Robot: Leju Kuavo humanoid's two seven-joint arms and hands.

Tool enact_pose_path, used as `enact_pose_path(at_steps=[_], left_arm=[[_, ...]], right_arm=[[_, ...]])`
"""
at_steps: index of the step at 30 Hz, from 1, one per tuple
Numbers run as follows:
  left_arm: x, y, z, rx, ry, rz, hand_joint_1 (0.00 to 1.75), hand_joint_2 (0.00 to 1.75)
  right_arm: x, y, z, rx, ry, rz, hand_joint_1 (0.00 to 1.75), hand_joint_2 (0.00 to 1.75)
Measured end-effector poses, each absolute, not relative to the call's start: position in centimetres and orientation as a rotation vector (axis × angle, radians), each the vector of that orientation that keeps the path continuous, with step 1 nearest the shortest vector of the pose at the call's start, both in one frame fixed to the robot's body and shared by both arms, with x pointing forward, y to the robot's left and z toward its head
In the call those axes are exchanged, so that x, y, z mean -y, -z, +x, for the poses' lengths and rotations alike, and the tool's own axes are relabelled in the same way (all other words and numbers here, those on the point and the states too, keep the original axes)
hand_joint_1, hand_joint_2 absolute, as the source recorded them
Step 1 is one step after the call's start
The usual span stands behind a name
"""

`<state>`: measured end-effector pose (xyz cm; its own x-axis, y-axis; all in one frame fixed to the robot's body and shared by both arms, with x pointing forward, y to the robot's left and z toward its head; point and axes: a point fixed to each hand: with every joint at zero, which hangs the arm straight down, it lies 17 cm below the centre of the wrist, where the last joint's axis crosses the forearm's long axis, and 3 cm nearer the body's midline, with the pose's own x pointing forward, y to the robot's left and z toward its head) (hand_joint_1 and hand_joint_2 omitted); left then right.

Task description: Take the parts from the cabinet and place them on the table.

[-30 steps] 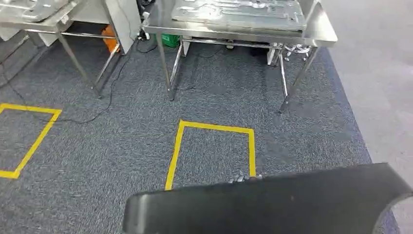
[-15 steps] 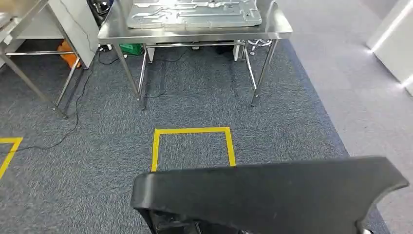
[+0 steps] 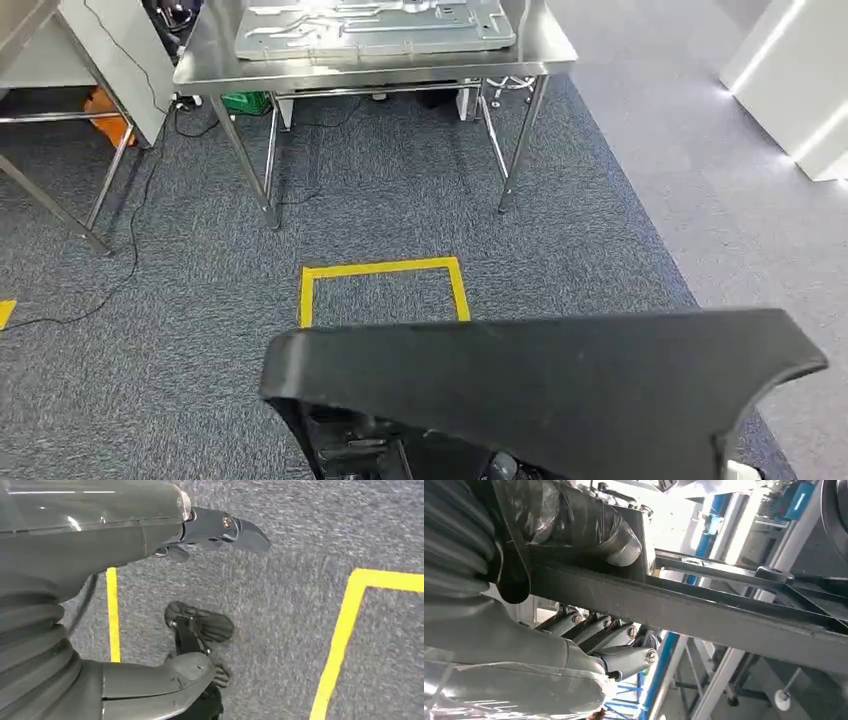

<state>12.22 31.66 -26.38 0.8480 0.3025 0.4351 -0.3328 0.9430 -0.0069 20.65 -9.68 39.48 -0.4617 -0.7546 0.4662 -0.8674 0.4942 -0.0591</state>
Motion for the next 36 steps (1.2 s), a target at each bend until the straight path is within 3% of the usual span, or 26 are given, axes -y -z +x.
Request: enact_pose_path(at_steps=[36], left_arm=[[-31.86, 26.23, 12.60, 0.461, -0.336, 0.067, 0.00, 1.75]], right_arm=[[9.75, -39.60, 20.98, 2.370, -0.392, 1.343, 1.43, 1.75]])
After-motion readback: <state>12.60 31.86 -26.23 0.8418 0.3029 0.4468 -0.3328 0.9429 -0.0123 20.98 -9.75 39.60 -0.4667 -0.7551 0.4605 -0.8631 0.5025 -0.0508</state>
